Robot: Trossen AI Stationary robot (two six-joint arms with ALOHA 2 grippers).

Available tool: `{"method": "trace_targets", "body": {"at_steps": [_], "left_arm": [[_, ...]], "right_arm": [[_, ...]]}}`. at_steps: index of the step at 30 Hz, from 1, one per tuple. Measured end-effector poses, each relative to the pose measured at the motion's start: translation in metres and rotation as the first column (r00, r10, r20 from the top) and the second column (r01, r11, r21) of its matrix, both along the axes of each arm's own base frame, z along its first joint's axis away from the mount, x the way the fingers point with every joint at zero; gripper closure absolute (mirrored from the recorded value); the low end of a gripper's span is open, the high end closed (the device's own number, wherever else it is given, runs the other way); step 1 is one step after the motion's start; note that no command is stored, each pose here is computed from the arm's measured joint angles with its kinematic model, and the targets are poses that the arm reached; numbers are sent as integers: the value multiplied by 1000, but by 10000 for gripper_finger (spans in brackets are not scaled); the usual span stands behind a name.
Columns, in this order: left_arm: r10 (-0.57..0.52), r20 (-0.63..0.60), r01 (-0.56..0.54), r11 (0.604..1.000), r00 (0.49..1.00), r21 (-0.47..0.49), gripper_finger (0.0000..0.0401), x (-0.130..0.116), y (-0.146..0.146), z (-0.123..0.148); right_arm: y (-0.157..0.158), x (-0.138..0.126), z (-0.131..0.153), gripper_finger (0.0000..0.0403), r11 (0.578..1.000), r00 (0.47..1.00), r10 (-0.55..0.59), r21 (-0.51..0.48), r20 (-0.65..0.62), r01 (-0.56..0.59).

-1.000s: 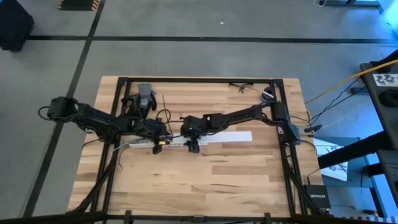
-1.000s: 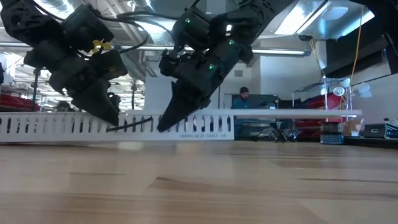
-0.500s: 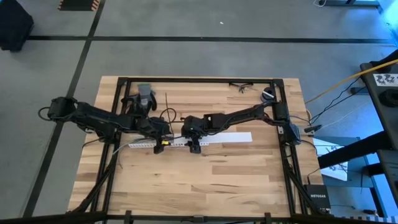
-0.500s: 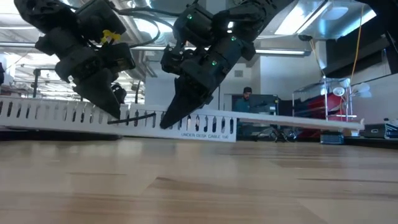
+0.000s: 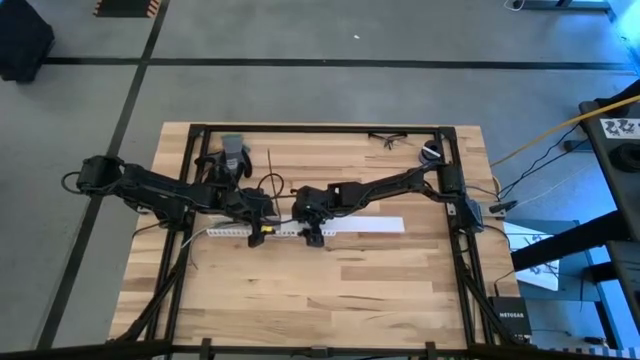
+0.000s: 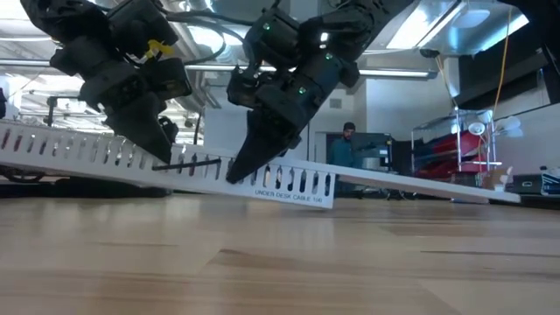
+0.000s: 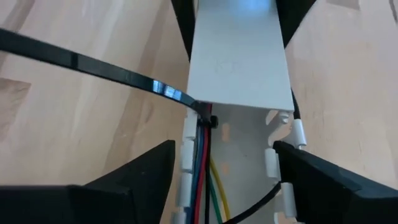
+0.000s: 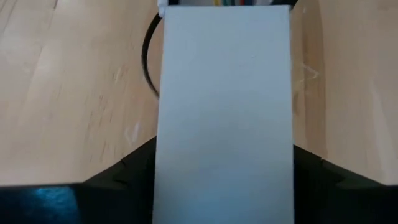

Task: Ziptie cables
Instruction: Close the white cable duct with the lid

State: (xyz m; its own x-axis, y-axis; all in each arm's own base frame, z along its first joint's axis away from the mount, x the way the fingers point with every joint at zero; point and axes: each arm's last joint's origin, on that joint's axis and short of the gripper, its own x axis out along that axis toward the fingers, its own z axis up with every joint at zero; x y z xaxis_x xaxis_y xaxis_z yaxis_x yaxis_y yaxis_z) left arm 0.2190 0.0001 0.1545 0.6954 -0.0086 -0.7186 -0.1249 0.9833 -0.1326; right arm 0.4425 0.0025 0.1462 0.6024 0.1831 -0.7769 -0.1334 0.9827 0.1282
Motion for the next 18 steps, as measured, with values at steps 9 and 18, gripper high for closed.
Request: {"method": "trace_targets", "body": {"at_steps": [9,18], "left_arm": [[16,4,-16,1000,1000,19,136,0,1,0],[-22,12,22,1000,1000,6,136,1,-1,8]], "right_arm": [[-3,3,10,61,1000,1000,-8,-6,-24,8],[-4,9,41,62,997,1000,1,-76,-6,-2]]}}
